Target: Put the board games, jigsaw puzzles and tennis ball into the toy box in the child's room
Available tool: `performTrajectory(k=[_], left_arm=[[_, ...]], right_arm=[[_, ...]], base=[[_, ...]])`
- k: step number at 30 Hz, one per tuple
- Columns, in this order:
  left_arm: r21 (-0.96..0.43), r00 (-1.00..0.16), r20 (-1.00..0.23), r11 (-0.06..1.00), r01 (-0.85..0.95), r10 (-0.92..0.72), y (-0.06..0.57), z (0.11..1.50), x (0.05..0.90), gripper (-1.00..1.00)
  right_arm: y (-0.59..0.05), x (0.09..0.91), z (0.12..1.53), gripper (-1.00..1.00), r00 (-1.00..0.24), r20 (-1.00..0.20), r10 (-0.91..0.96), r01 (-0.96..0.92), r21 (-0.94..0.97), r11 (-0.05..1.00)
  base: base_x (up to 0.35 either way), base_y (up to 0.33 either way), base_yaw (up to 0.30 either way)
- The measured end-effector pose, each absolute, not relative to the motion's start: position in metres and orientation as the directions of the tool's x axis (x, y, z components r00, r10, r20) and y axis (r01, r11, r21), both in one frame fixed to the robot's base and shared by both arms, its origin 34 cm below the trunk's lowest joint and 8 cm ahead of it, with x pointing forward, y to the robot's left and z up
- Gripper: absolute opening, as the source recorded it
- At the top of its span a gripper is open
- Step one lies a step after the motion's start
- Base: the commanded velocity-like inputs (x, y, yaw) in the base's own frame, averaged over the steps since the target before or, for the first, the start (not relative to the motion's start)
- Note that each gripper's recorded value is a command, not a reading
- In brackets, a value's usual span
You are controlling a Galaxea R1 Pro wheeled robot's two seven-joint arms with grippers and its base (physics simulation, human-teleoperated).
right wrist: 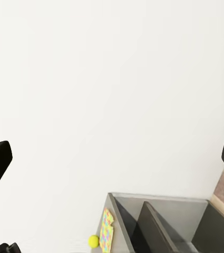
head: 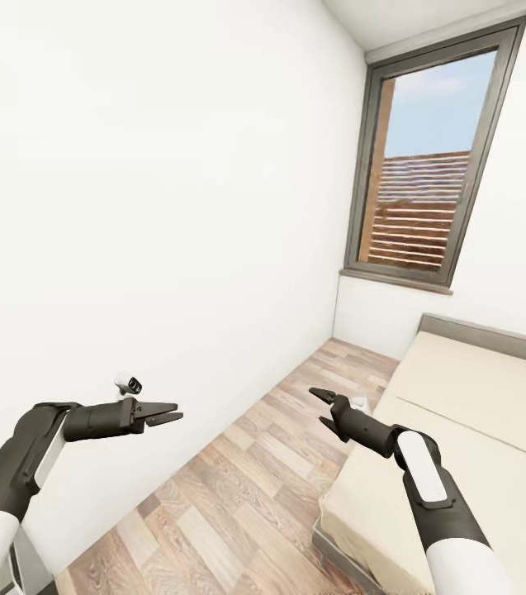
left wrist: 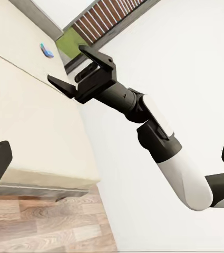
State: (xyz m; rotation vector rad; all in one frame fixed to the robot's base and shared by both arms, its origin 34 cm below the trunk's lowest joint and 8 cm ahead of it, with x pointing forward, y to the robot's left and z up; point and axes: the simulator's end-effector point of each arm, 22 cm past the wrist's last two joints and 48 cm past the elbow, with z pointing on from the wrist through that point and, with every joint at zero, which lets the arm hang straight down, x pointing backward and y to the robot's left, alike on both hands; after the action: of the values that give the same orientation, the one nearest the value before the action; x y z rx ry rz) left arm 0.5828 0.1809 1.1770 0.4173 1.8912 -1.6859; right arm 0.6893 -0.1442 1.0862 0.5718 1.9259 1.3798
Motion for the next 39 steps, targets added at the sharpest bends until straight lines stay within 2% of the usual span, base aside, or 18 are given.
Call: performTrajectory(k=[39], left_arm=[[-0.801, -0.791, -0.597, 0.158, 0.577, -0.136, 0.1807, 1.1773, 0.5829, 1.00]], right_arm=[[-0.1536, 0.6909, 1.0815, 1.00, -0.651, -0.258, 0.714, -0.018, 0.946, 0.325]], base=[[0.000, 0.000, -0.281]])
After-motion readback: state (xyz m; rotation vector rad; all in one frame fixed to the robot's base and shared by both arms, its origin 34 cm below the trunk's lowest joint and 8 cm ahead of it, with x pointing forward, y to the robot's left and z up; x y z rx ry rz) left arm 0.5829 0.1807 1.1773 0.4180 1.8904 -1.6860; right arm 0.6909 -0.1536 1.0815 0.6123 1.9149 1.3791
